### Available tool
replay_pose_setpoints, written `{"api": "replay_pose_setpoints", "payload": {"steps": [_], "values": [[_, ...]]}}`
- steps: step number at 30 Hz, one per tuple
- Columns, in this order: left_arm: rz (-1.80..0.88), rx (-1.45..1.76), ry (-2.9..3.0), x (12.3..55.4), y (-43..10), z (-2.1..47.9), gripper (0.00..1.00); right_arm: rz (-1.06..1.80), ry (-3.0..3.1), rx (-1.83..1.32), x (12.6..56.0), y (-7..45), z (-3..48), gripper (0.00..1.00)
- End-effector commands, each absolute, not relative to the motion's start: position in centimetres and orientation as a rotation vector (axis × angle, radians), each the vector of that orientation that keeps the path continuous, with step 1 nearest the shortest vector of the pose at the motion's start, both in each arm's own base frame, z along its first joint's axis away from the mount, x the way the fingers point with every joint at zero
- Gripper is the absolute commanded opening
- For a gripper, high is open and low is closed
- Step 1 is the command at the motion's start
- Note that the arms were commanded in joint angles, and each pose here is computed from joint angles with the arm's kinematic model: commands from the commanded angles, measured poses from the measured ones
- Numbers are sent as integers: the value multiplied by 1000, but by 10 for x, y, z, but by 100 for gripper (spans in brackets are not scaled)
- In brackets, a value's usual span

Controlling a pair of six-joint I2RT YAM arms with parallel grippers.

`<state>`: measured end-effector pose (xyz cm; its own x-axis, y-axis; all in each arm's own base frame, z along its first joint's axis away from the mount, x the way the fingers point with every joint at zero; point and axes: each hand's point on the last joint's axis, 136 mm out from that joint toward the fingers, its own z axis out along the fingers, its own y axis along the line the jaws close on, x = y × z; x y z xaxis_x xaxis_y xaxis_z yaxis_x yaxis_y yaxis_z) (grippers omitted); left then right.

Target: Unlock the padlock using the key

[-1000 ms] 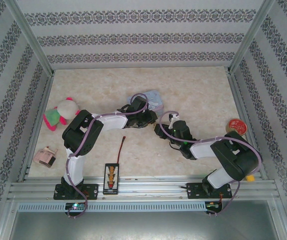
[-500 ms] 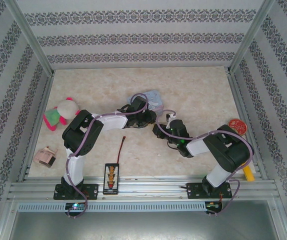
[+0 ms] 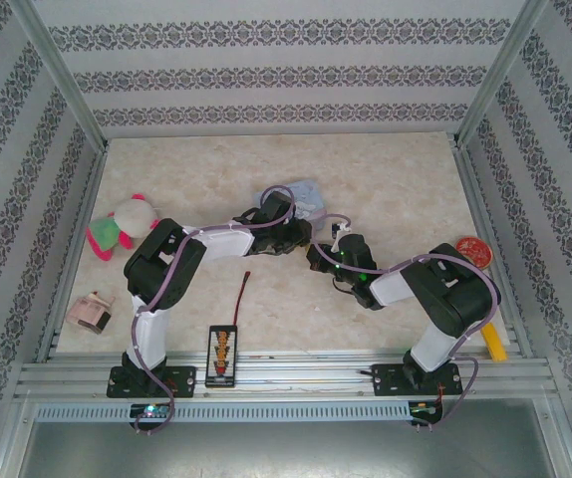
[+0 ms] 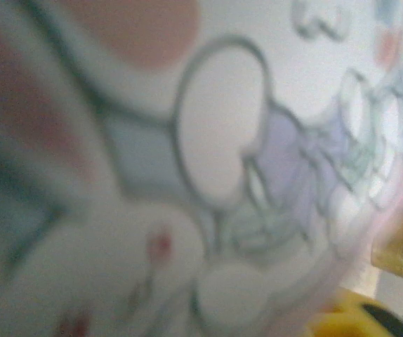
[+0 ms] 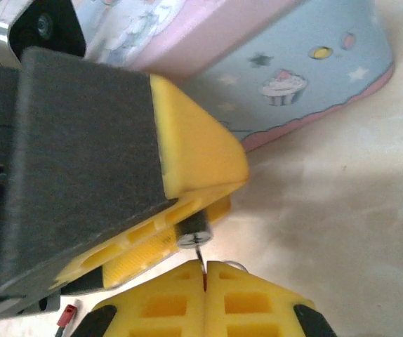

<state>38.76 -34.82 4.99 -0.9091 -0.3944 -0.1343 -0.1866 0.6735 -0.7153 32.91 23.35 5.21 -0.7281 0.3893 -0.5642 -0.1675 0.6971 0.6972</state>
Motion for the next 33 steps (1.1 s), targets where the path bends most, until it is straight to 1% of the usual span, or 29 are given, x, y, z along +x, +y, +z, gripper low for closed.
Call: {"api": "replay_pose_setpoints", "payload": {"steps": [1, 3, 5, 9, 13, 15, 20, 23, 27, 33], "values": [[-1138, -447, 2700, 362, -354, 44, 52, 1047, 2090, 191, 343, 236, 73, 0], [-1131, -411, 2655, 366, -352, 53, 58, 1055, 2086, 204, 344, 235, 74, 0], [-1130, -379, 2594, 372, -350, 65, 60, 1065, 2085, 214, 343, 235, 75, 0], [-1113, -329, 2473, 380, -341, 85, 70, 1080, 2084, 239, 344, 235, 76, 0], [-1090, -362, 2397, 383, -326, 89, 75, 1092, 2085, 283, 345, 232, 76, 0], [-1107, -381, 2364, 387, -321, 89, 76, 1107, 2084, 306, 346, 232, 76, 0], [-1152, -370, 2289, 393, -320, 90, 73, 1156, 2078, 339, 348, 234, 80, 0], [-1169, -381, 2268, 395, -319, 85, 68, 1181, 2077, 354, 350, 236, 82, 0], [-1161, -406, 2246, 400, -315, 80, 57, 1207, 2085, 373, 351, 238, 81, 0], [-1131, -419, 2252, 404, -311, 72, 55, 1228, 2086, 384, 352, 241, 80, 0]]}}
